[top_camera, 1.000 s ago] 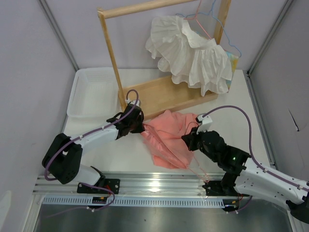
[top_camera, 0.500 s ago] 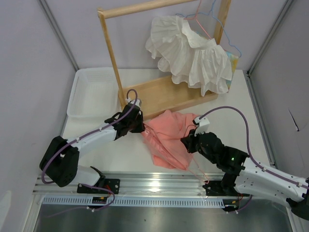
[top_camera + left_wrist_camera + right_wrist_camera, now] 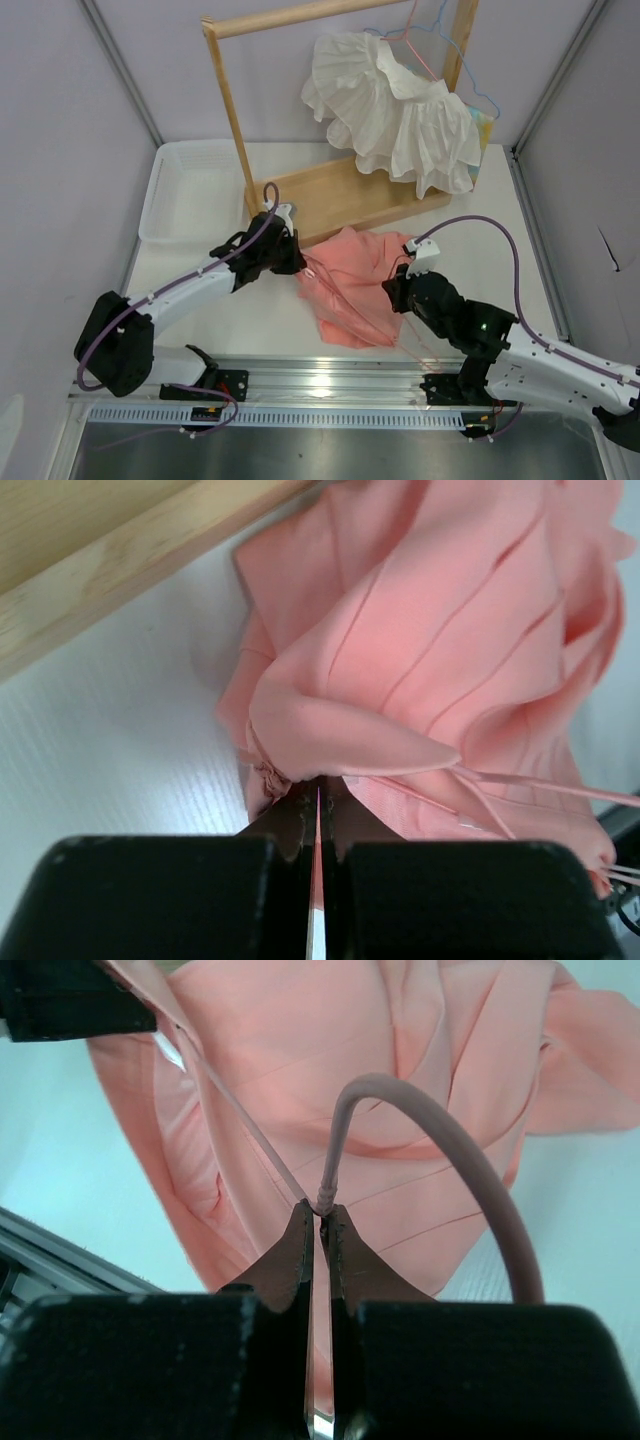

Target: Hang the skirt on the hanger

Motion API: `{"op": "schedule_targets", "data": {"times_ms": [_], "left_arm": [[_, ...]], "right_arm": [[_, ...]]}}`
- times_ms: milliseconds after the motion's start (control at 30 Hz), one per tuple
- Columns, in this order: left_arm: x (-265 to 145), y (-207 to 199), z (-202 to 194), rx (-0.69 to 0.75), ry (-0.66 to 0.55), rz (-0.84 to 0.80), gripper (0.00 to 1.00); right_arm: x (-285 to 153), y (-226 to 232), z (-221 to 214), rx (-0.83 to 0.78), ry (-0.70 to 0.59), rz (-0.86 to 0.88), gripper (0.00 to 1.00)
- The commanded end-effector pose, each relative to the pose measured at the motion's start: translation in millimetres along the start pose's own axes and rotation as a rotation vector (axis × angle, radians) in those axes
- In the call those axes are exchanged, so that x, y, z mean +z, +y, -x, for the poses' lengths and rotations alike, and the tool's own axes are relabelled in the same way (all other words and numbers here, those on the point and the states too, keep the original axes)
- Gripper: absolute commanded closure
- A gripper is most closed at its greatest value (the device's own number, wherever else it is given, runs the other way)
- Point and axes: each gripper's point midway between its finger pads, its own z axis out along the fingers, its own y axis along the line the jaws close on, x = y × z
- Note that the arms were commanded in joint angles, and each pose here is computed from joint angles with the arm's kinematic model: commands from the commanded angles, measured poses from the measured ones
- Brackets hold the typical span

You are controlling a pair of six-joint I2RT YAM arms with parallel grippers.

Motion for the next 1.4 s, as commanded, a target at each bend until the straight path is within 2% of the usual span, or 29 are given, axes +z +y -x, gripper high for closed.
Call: {"op": "schedule_targets", "data": {"times_ms": [0,233,400,467,600,800,967,1067,1200,1300,1367], "left_arm": [[-18.7,-36.0,19.8,0.045,-0.064,-0.194,1.0],[-16.4,-41.3,12.9,-0.021,-0.048,-0.309,1.0],[-2.0,-18.0,13.7,-0.099,-0.054,-0.229,1.0],[2.6,-17.0,23.8,-0.152,-0.097,-0.251,1.0],[20.7,-13.3,23.9,-0.299,-0.073,-0.282,1.0],[28.3,-13.7,30.4,-0.432,-0.102,-0.345,1.0],[31.2,-6.2,37.4,-0.482,-0.116,-0.342,1.0],[34.0,-6.1,38.9,-0.443,-0.095,-0.322,1.0],[24.9,-8.7,39.5,-0.287,-0.119,-0.276,0.85],[13.9,-6.0,38.6,-0.201,-0.148,-0.222,0.69],[7.3,-4.7,39.6,-0.168,-0.177,-0.198,0.64]], "right_arm": [[2.0,-17.5,13.2,-0.016,-0.042,-0.119,1.0],[10.1,-19.7,15.6,-0.019,-0.072,-0.147,1.0],[1.3,-11.0,20.2,0.018,-0.109,-0.059,1.0],[0.1,-8.2,17.7,0.011,-0.101,-0.034,1.0],[-0.7,-3.9,12.5,0.0,-0.089,0.003,1.0],[-5.0,2.4,12.1,-0.015,-0.084,0.05,1.0],[-6.8,10.6,10.5,-0.031,-0.067,0.092,1.0],[-3.1,11.0,7.7,-0.038,-0.054,0.08,1.0],[4.1,7.6,8.3,-0.038,-0.032,0.019,1.0],[9.1,8.4,12.1,-0.041,-0.027,-0.008,1.0],[9.7,5.2,13.9,-0.028,-0.026,-0.038,1.0]]}}
